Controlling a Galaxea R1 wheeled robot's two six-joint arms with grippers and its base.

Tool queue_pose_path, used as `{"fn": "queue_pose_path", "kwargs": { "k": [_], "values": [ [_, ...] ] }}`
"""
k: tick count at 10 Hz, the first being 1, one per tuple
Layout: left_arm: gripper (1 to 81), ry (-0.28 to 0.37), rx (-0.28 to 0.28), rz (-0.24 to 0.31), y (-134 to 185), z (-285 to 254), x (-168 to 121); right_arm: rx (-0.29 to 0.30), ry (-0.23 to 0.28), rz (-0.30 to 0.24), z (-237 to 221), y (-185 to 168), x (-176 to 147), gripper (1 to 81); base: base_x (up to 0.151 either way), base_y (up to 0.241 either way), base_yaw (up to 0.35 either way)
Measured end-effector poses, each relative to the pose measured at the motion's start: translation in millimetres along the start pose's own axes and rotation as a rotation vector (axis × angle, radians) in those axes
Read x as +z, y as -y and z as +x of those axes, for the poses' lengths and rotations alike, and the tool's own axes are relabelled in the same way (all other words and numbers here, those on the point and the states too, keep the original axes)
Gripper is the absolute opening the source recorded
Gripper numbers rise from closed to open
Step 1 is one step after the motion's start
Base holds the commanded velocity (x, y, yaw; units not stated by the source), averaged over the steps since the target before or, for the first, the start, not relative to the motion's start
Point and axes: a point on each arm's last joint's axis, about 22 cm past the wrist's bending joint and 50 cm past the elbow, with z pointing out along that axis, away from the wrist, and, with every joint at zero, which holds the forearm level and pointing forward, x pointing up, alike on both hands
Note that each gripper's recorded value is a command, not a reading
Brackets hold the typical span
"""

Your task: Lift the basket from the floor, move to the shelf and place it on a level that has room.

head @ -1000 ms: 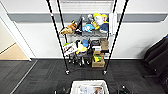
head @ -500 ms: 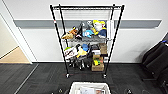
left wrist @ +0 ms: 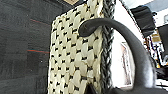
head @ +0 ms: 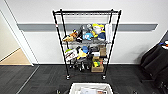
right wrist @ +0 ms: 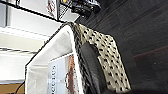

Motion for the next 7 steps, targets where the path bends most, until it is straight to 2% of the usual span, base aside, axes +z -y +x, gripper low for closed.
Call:
{"fn": "queue_pose_path", "kwargs": {
  "k": [3, 7],
  "values": [
    [1.0, 0.019, -0.019, -0.005, -10, -21, -19, 0.021, 0.022, 0.014, -22, 14, -23, 1.0, 0.0, 0.0, 0.0],
    [1.0, -0.003, 0.01, -0.023, -41, -44, -35, -0.01, -0.01, 0.034, -38, 39, -53, 1.0, 0.0, 0.0, 0.0]
  ]
}}
